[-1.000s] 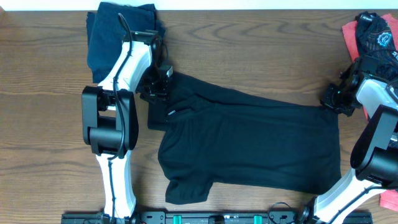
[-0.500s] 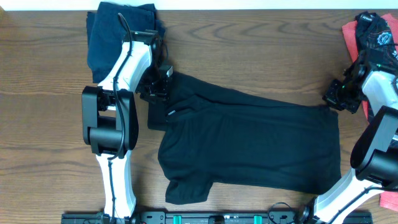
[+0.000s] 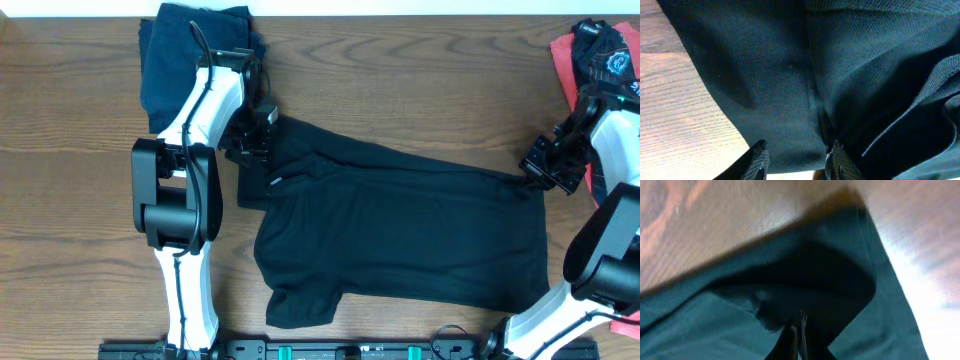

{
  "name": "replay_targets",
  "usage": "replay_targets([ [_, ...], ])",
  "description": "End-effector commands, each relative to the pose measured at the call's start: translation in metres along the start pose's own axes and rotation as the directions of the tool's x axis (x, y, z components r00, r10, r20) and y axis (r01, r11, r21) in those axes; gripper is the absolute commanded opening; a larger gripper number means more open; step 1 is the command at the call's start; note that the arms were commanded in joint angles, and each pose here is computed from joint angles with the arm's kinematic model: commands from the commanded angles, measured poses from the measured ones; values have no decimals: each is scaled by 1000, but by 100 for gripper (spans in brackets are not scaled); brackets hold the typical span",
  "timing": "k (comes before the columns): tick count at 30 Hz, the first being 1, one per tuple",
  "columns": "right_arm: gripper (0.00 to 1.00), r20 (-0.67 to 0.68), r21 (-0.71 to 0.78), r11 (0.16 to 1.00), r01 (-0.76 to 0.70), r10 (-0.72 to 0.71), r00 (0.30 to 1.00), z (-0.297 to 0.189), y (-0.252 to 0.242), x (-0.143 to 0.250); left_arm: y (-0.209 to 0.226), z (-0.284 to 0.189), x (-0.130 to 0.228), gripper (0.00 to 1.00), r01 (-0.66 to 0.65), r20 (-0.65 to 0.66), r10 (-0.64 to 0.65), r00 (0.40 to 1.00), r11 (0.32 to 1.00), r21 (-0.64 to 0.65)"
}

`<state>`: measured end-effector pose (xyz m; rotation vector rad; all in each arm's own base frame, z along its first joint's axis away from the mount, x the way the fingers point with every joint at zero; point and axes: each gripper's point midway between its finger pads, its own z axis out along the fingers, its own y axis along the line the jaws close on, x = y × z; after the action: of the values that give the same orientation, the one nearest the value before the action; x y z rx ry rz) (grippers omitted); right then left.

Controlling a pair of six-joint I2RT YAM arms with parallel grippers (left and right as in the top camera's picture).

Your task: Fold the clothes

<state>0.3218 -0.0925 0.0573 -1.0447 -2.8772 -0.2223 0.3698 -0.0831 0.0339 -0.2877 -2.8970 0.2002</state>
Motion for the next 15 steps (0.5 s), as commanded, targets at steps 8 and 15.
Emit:
replay_targets([
  [8,1,-58,112,993,-46,53,997,5,-26,29,-2,-9,3,44,32,17,-32,999,999,-3],
  [15,1,-37,277,947,-165,182,983,23,-62,46,2,-9,4,44,36,17,-36,999,999,-18],
])
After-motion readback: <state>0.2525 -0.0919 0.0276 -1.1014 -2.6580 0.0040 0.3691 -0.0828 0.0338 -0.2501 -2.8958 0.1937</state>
